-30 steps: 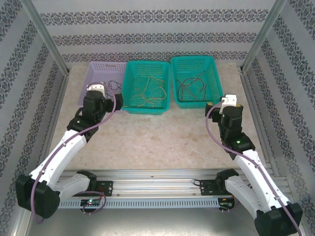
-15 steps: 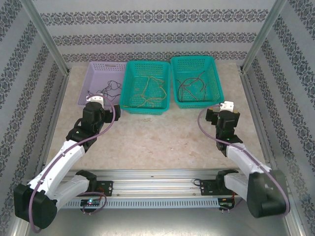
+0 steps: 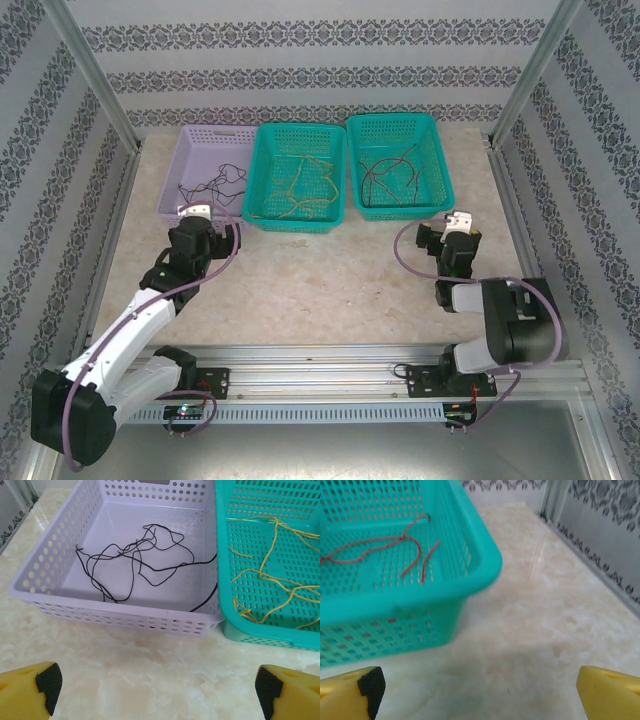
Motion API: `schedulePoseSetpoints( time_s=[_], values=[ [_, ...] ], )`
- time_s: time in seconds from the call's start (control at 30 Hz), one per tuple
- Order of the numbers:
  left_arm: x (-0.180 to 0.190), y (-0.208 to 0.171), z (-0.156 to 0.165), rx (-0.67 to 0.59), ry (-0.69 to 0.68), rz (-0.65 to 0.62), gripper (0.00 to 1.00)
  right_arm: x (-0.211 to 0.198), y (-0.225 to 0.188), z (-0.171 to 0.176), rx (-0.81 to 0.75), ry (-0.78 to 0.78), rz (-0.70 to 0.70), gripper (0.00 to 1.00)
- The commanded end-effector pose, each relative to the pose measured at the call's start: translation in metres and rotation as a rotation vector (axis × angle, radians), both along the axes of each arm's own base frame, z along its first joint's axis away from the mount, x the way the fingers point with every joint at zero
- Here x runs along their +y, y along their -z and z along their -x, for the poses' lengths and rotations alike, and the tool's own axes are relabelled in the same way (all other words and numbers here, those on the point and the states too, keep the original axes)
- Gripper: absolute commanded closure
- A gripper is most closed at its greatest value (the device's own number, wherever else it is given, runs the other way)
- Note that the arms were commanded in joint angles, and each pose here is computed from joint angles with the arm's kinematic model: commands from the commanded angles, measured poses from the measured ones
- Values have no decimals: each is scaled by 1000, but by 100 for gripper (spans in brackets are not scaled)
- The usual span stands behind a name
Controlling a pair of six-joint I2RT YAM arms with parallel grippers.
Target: Untangle the cables
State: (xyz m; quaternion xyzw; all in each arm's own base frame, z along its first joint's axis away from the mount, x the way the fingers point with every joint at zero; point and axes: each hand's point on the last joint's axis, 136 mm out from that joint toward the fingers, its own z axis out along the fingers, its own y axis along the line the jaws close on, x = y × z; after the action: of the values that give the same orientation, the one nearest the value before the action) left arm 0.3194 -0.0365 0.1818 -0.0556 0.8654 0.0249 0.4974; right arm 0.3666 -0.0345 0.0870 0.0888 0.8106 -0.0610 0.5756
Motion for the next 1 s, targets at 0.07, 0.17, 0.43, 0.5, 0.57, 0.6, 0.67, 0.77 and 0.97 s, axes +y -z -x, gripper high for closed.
schedulePoseSetpoints(
  time_s=[0.07, 0.17, 0.43, 0.5, 0.57, 0.6, 0.67, 0.77, 0.97],
  values=[
    [9, 5, -5, -22, -23, -85, 0, 9, -17, -17, -59, -35, -14, 2],
    [15, 16, -5, -3, -44, -130, 0, 10, -17, -19, -53, -38, -6, 2],
    [24, 34, -9, -56, -56, -220, 0, 12, -18, -19, -56, -42, 7, 2],
    [23, 37, -10, -81, -41, -229, 0, 13, -18, -19, -54, -46, 11, 2],
    [25, 36, -12, -113, -50, -223, 0, 14, -18, -19, -53, -48, 15, 2],
    [25, 37, -14, -128, -47, -220, 0, 15, -17, -19, -52, -51, 17, 2],
    [26, 39, -17, -155, -43, -216, 0, 15, -17, -19, -50, -52, 19, 2],
    [35, 47, -22, -160, -57, -204, 0, 16, -17, -20, -51, -55, 22, 2],
    [38, 58, -36, -169, -13, -155, 0, 18, -18, -20, -50, -58, 28, 2]
  ],
)
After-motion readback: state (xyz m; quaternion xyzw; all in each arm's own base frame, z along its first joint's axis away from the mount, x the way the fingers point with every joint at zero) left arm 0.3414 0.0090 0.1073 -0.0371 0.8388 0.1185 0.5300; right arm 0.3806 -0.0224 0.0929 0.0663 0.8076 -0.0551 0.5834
